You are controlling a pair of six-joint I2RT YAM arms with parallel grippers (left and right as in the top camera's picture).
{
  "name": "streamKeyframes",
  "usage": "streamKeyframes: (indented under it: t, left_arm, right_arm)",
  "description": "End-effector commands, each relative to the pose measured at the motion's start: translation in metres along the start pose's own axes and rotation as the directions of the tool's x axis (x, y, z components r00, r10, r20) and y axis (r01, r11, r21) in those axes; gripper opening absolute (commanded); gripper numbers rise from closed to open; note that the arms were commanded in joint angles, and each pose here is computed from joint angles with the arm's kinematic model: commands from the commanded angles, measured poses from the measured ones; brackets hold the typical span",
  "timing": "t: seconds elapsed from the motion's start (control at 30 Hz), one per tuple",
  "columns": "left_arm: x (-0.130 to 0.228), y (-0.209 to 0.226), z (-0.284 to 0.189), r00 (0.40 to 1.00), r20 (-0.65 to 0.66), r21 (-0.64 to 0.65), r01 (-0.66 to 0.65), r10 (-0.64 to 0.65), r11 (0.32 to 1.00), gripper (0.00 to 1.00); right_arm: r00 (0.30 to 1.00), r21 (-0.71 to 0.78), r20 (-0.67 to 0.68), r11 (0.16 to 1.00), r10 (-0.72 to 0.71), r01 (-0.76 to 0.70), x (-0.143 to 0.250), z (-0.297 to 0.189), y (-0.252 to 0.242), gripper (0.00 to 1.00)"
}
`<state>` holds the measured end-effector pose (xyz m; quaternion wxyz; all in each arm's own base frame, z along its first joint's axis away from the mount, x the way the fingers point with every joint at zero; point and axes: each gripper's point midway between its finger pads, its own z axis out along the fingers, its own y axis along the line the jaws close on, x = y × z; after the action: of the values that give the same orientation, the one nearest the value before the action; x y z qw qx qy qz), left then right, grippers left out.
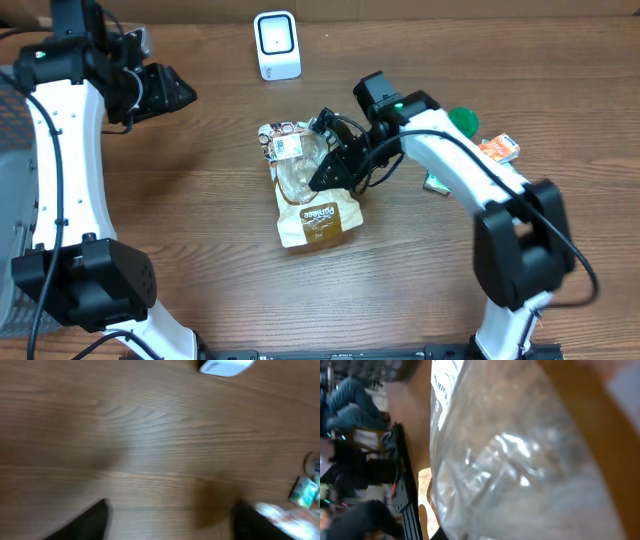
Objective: Scan the item barcode
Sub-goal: 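Raise the snack bag with the right gripper and hold it at the scanner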
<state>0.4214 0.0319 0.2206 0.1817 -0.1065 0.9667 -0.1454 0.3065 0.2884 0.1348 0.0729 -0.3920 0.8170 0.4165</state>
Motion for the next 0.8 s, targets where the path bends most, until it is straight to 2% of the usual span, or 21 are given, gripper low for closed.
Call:
streamKeyframes:
  t: [0.0,0.1,0.23,0.43,0.57,0.67,0.77]
  left_arm:
    - [0.0,0.014,0.0,1.0,-0.007,-0.026,0.014,-0.014,1.0,0.84]
    - [0.001,0.014,0.0,1.0,-0.012,-0.026,0.015,-0.016,1.0,1.0]
    - [0.002,0.017,0.0,1.0,-0.013,-0.043,0.015,-0.016,0.999,1.0]
    - [0.002,0.032,-0.001,1.0,-0.01,-0.135,0.015,-0.016,0.991,1.0]
    - [0.002,0.032,-0.001,1.0,-0.01,-0.134,0.015,-0.016,0.991,1.0]
    - [0.001,0.032,-0.001,1.0,-0.01,-0.134,0.013,-0.014,0.991,1.0]
    - [0.001,0.032,-0.001,1.0,-0.007,-0.134,0.013,-0.014,0.991,1.0]
  right_arm:
    - [0.977,0.032,0.062,0.979,-0.202,0.201,-0.013,-0.031,0.035,0.04]
    - [0.972,0.084,0.061,0.971,-0.228,0.223,-0.012,-0.047,0.046,0.04]
    - [0.971,0.095,0.06,0.97,-0.231,0.225,-0.01,-0.054,0.053,0.04]
    - [0.978,0.081,0.043,0.977,-0.203,0.199,-0.004,-0.053,0.055,0.04]
    - [0.974,0.086,0.058,0.973,-0.218,0.213,-0.008,-0.053,0.055,0.04]
    - [0.979,0.109,0.106,0.981,-0.174,0.162,-0.023,-0.057,0.052,0.04]
    - [0.979,0.215,0.17,0.974,-0.116,0.078,-0.047,-0.07,0.04,0.04]
